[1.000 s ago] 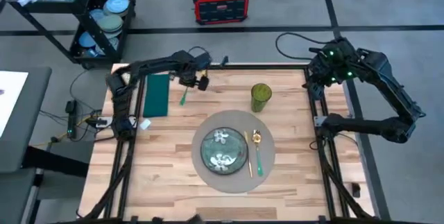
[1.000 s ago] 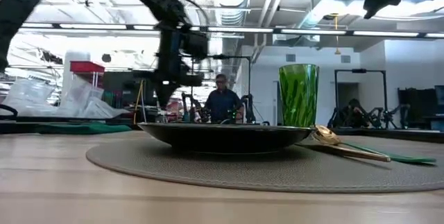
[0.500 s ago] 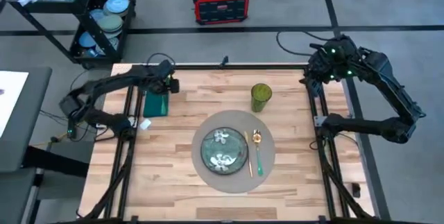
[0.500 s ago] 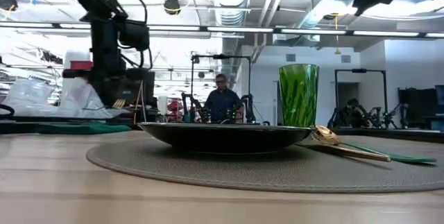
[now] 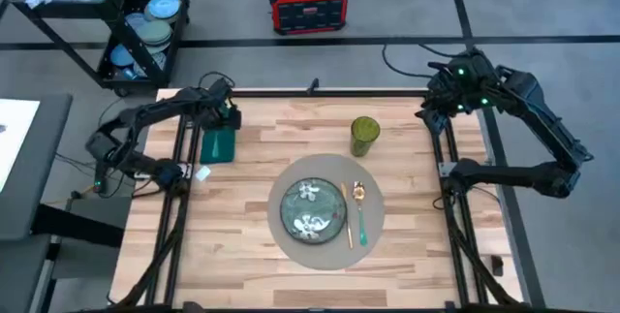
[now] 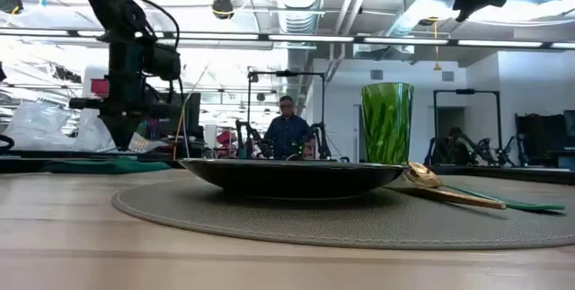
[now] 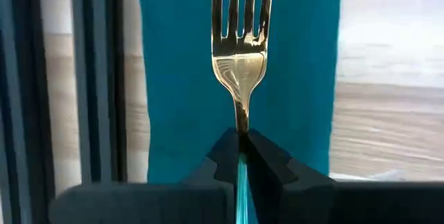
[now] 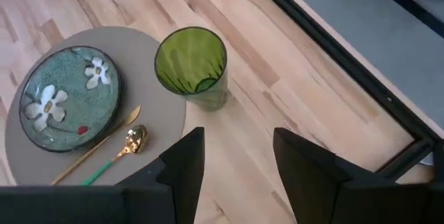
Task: Set table place
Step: Put the fork on the green napkin, then move the green napkin to the left of the gray placemat
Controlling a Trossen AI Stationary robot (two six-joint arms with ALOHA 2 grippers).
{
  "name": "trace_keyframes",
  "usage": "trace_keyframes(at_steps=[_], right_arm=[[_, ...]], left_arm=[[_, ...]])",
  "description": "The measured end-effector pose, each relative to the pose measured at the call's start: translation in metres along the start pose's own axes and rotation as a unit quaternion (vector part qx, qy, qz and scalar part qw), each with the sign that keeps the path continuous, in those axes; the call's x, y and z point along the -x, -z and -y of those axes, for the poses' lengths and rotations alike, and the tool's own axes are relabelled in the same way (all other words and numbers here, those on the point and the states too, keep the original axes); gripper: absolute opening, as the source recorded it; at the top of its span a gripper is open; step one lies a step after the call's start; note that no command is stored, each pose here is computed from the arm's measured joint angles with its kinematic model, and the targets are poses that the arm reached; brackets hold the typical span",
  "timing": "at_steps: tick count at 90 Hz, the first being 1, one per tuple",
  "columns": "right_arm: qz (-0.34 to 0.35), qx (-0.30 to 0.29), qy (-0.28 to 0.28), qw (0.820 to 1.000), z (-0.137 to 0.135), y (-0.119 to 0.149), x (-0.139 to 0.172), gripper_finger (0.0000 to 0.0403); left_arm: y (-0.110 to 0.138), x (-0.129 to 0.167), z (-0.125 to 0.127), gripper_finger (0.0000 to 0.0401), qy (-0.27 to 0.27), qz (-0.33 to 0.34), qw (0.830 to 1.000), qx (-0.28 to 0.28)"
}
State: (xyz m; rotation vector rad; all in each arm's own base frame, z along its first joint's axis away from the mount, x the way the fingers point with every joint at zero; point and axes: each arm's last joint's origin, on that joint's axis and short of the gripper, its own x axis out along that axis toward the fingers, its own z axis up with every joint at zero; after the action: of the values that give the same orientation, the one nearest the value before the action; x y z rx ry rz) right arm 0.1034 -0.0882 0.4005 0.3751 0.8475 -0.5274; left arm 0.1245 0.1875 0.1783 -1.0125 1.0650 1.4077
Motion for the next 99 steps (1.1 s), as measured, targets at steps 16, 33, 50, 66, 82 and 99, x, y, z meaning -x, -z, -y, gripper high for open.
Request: trace_keyframes(at_steps=[16, 33, 50, 66, 82, 99], right_arm=[[0.0, -0.003, 0.0, 1.0, 0.0, 0.0, 0.0, 0.0162], [-0.001, -0.003, 0.0, 1.0, 0.0, 0.0, 0.0, 0.0162], [-0.002, -0.003, 0.0, 1.0, 0.0, 0.0, 0.0, 0.0162], [-0.003, -0.002, 0.0, 1.0, 0.0, 0.0, 0.0, 0.0162], [-0.003, -0.003, -0.001, 1.0, 0.0, 0.0, 0.0, 0.0162], [-0.003, -0.003, -0.001, 1.0, 0.0, 0.0, 0.0, 0.0162]], left_arm=[[-0.001, -0.007, 0.002, 0.0, -0.018, -0.006, 1.0, 0.0], [-0.002, -0.009, 0.003, 0.0002, -0.014, -0.001, 1.0, 0.016], [0.001, -0.014, 0.002, 0.0032, -0.012, -0.002, 1.0, 0.01], [0.003, -0.018, 0.003, 0.0067, -0.001, 0.0, 1.0, 0.009], [0.002, -0.018, 0.003, 0.0096, 0.002, 0.005, 1.0, 0.019], [0.001, -0.013, 0.003, 0.0101, -0.009, 0.007, 1.0, 0.017]])
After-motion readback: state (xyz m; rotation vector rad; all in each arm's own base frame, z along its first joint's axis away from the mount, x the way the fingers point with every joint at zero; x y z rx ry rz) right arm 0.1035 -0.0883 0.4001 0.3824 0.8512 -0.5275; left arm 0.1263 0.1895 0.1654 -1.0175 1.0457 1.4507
